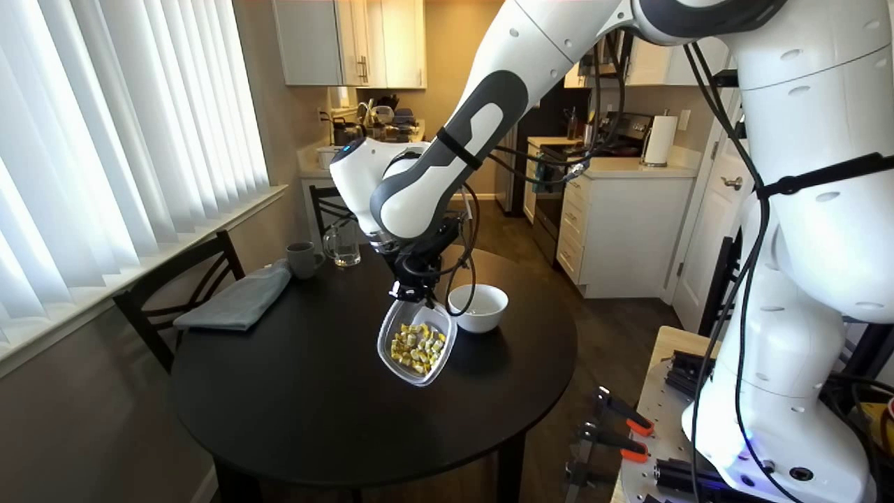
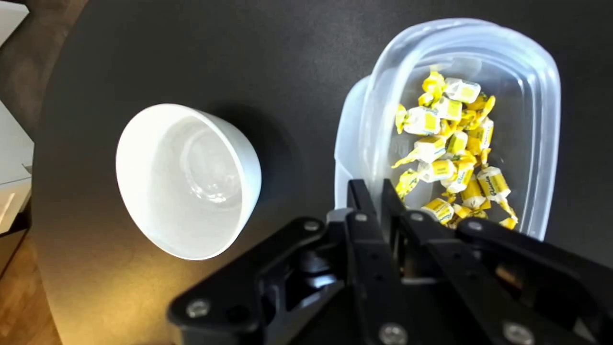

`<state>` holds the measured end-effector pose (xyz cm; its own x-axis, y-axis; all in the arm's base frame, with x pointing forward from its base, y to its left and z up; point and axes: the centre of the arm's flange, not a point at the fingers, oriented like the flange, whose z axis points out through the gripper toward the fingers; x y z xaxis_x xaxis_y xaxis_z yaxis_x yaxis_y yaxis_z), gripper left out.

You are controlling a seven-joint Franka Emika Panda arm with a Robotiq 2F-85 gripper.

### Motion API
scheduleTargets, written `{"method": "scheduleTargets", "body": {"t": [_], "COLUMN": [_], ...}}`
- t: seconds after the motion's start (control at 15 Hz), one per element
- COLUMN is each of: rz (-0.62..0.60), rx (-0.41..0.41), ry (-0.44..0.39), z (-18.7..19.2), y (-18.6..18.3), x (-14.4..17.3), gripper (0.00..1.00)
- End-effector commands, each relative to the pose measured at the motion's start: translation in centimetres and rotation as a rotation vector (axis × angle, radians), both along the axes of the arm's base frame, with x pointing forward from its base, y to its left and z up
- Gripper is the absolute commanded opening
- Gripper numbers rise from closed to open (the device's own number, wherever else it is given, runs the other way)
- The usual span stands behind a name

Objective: Pour the contents in the container into the bowl

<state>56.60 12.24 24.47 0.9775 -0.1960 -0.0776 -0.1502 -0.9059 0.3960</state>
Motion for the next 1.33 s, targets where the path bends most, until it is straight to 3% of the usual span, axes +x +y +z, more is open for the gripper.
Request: {"method": "scheduleTargets", "body": {"t": [0.0,0.27,0.67,1.27], "rz": [-0.055,-0.160,-0.279,-0.521], "rx": [0.025,-0.007,-0.035,-0.137], "ry": [-0.024,-0.100,-0.147,-0.198], "z": [3.1,6.1,8.9,8.8], "y": [-2.5,-6.7,-12.2,-20.1], "x": [-0.4,0.1,0.3,0.3], "gripper": [0.05,0.05,0.05,0.05]}}
